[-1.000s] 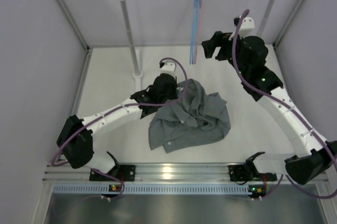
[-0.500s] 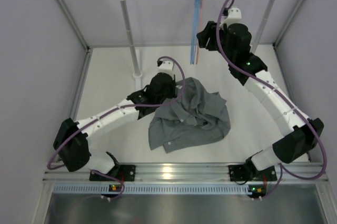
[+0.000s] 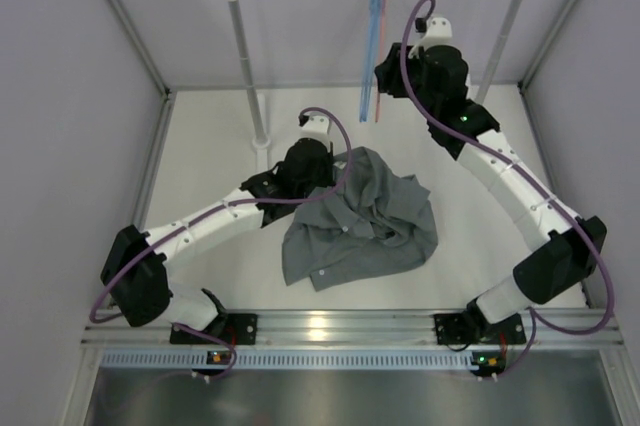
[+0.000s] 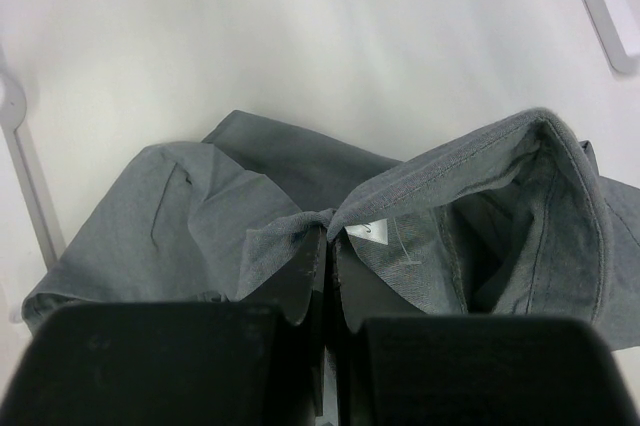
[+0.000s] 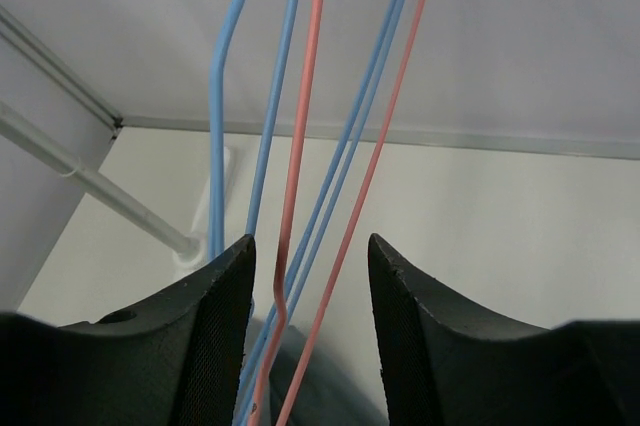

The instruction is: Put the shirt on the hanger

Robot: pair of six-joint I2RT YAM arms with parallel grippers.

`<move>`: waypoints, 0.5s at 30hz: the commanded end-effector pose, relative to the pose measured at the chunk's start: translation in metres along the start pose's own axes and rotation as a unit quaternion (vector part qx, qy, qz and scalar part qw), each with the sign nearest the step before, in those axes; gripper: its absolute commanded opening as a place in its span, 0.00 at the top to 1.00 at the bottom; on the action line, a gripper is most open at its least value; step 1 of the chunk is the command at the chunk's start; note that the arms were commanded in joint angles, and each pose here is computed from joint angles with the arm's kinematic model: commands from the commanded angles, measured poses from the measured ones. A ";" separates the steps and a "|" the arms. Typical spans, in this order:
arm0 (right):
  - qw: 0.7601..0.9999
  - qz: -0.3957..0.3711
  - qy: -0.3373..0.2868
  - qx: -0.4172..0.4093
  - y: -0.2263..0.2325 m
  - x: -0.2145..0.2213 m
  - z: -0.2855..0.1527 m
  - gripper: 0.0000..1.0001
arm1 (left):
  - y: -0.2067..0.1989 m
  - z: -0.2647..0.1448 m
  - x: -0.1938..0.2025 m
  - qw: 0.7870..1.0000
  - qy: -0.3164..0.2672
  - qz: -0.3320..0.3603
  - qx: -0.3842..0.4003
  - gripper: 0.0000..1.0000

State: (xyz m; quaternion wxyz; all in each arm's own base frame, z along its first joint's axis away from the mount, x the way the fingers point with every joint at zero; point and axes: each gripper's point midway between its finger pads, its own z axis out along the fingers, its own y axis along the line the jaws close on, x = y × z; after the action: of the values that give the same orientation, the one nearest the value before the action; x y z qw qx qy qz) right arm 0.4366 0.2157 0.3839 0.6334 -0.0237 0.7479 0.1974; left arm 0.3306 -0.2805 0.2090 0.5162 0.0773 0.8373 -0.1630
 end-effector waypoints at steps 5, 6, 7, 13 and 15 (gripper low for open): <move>1.000 -0.018 -0.008 0.023 0.000 -0.008 0.007 0.58 | -0.004 -0.005 -0.020 0.999 -0.039 -0.012 0.005 1.00; 0.999 -0.021 -0.006 0.027 -0.002 -0.007 0.007 0.59 | -0.003 -0.005 -0.020 0.999 -0.038 -0.012 0.004 1.00; 0.999 -0.022 -0.007 0.034 -0.004 -0.008 0.008 0.60 | -0.003 -0.004 -0.020 0.999 -0.038 -0.013 0.004 1.00; 0.996 -0.043 -0.006 0.075 -0.014 -0.009 0.015 0.78 | -0.003 -0.004 -0.020 0.999 -0.038 -0.012 0.003 1.00; 0.994 -0.047 -0.002 0.096 -0.020 -0.009 0.016 1.00 | -0.003 -0.005 -0.020 0.999 -0.039 -0.011 0.002 1.00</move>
State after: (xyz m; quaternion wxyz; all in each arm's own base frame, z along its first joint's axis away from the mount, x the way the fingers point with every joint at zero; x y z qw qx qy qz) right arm 0.4558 0.2090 0.3726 0.6349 -0.0146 0.7615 0.1298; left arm 0.3311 -0.2795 0.2091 0.5178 0.0758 0.8370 -0.1600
